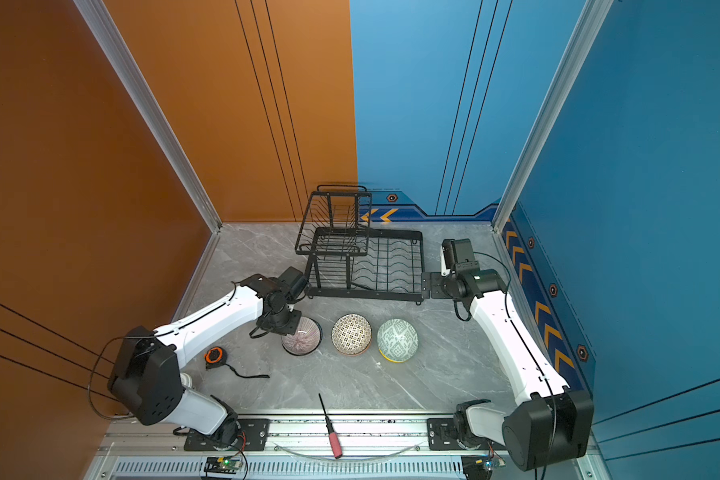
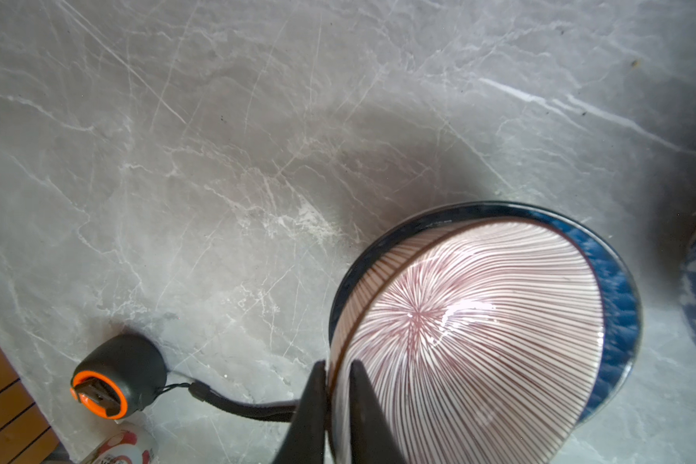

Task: Load the bowls into the dish rack
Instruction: 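Tilt the pink-striped bowl up on edge with the left gripper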

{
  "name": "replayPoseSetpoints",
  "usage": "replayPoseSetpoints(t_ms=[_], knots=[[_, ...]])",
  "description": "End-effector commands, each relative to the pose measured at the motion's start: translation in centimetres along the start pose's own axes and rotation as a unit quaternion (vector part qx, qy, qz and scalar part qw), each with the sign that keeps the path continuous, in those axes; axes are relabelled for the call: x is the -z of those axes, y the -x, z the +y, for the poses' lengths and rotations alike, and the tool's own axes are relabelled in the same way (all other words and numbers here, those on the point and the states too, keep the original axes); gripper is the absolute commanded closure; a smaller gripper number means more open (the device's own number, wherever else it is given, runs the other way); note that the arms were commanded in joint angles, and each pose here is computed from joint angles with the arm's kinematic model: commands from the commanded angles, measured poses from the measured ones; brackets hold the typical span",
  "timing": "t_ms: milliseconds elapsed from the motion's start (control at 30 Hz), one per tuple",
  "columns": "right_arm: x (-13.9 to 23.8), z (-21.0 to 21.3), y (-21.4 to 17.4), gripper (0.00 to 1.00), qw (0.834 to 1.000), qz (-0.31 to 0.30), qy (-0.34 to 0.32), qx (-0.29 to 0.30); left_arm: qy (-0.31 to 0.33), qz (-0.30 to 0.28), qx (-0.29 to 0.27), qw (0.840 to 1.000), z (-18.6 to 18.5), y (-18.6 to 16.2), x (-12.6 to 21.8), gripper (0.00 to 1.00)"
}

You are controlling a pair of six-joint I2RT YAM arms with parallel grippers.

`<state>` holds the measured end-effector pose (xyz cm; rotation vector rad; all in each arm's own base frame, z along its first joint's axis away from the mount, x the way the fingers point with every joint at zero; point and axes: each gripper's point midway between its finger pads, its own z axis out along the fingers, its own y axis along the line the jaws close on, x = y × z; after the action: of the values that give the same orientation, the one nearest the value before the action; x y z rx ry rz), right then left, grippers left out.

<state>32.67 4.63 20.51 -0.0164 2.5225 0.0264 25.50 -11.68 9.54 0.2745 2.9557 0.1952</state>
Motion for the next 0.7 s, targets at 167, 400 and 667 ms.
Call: replayPoseSetpoints(t_ms=[167,400,667], knots=[[0.7,0.3,0.1,0.0,1.0,-0.012,0.008,0.011,-0.002,0.016,-0.009,1.0,-0.3,-0.6,-0.2,0.74],[0.5,0.4,0.1,0.0,1.0,-0.011,0.009,0.011,-0.005,0.03,-0.009,0.999,-0.7,-1.0,-0.8,0.74],[0.4,0.5,0.2,0.0,1.0,-0.009,0.011,0.012,-0.005,0.035,-0.011,0.999,-0.8,-1.2,-1.0,0.86]])
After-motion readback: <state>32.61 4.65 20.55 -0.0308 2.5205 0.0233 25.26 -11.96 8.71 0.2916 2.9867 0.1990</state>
